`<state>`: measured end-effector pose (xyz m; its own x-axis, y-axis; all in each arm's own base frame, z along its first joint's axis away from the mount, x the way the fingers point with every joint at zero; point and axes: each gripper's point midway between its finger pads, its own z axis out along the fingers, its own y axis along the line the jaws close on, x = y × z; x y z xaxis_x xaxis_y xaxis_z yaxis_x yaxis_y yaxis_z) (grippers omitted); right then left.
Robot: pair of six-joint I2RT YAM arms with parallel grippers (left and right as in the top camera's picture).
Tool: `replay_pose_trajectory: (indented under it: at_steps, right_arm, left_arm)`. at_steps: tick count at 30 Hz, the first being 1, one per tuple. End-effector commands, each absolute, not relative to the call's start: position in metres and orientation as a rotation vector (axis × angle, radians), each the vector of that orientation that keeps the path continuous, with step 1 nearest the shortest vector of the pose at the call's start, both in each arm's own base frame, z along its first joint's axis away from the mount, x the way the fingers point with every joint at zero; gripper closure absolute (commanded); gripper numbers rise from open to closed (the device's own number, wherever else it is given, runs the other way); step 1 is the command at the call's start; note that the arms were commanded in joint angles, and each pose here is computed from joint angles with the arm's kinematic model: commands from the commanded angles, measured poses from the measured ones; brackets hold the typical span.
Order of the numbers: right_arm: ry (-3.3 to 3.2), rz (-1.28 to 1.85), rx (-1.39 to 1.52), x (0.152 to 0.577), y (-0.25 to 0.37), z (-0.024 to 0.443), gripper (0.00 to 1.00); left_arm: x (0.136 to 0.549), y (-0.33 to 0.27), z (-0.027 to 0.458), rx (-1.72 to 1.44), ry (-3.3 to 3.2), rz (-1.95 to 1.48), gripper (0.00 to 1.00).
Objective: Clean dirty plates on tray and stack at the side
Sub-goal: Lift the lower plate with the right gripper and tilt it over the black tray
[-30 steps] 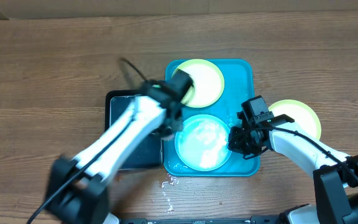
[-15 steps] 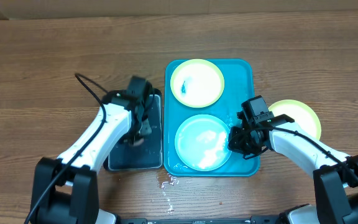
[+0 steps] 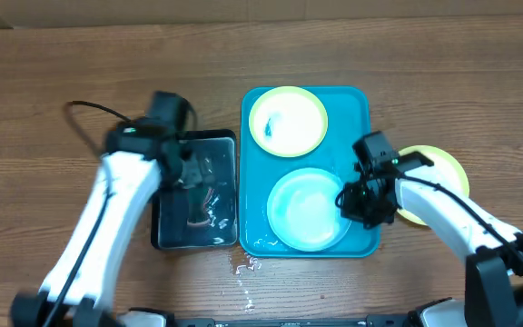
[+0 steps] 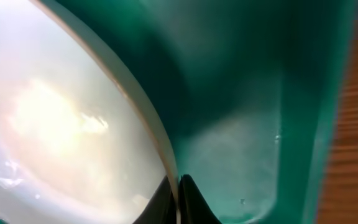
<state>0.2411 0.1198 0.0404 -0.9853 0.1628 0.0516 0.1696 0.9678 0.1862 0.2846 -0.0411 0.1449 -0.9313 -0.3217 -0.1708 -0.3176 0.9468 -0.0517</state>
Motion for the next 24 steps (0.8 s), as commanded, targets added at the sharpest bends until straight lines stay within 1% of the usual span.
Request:
replay_pose_trajectory:
  at_steps: [1,5,8,14,18,24]
  right_arm:
    - [-3.29,-0.32,-0.173,0.285,0.136,0.101,0.96]
    - [-3.422,-0.394,-0.043,0.308,0.168,0.146,0.96]
    - [-3.55,-0.425,0.073,0.322,0.196,0.169,0.96]
    - [-3.69,-0.566,0.337,0.329,0.268,0.182,0.96]
    - [-3.812,-0.429,0.429,0.328,0.291,0.182,0.96]
    - [-3.986,-0.161,0.473,0.323,0.302,0.193,0.96]
  left_arm:
    - [0.288,-0.034,0.211,-0.498,2.73,-0.189,0.0]
    - [0.279,-0.03,0.259,-0.462,2.578,-0.287,0.0]
    - [0.267,-0.034,0.287,-0.392,2.487,-0.346,0.0]
    - [0.242,-0.033,0.319,-0.343,2.359,-0.363,0.0]
    - [0.232,-0.033,0.329,-0.333,2.315,-0.369,0.0]
    - [0.227,-0.033,0.325,-0.338,2.335,-0.366,0.0]
